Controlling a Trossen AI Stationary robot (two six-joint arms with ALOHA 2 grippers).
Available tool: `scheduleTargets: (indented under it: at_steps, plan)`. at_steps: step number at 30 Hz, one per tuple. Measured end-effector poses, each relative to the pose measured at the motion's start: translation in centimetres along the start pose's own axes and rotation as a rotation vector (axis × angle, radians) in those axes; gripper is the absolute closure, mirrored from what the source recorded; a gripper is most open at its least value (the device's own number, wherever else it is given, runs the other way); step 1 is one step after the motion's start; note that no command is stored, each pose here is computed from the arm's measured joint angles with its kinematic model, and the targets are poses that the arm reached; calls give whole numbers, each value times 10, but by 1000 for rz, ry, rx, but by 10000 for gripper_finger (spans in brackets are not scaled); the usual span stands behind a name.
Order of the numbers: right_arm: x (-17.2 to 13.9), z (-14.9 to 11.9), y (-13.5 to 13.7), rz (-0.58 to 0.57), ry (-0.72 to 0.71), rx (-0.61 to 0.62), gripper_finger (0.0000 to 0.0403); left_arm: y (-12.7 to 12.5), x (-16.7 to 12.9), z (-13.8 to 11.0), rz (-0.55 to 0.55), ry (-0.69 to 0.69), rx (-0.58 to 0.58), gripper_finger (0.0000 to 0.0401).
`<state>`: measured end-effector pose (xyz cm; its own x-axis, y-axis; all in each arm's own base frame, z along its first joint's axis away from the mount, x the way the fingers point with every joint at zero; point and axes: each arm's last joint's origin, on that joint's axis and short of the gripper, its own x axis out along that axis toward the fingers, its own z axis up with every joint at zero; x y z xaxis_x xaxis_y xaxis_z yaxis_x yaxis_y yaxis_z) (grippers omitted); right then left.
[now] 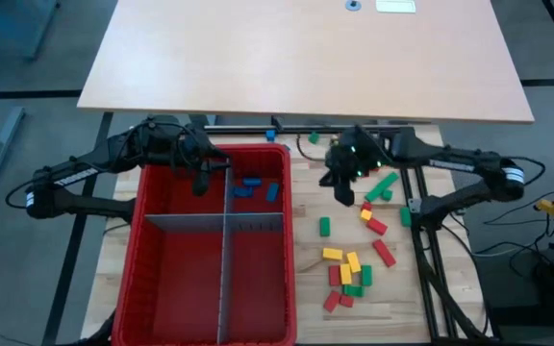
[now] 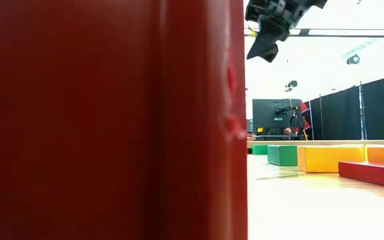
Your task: Sort blocks
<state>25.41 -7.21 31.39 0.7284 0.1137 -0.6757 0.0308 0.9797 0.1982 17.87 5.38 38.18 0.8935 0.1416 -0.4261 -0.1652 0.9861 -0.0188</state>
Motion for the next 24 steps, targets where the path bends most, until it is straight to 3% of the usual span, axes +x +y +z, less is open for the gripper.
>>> scheduleTargets:
  at_steps: [5, 6, 9, 17, 24]
  plan:
    - [7, -32, 10, -50, 45, 91, 375, 0, 0, 0, -1, 0, -3, 295]
    - [11, -37, 12, -46, -1, 115, 375, 0, 0, 0, -1, 0, -4, 296]
    - [19, -60, 16, -35, 93, 189, 366, 0, 0, 0, -4, 3, -4, 298]
    - [32, -80, 23, -30, 153, 236, 295, -1, 0, -1, -10, 12, -5, 293]
    - [31, -80, 29, -16, 154, 275, 234, -1, 0, -3, -13, 32, 2, 296]
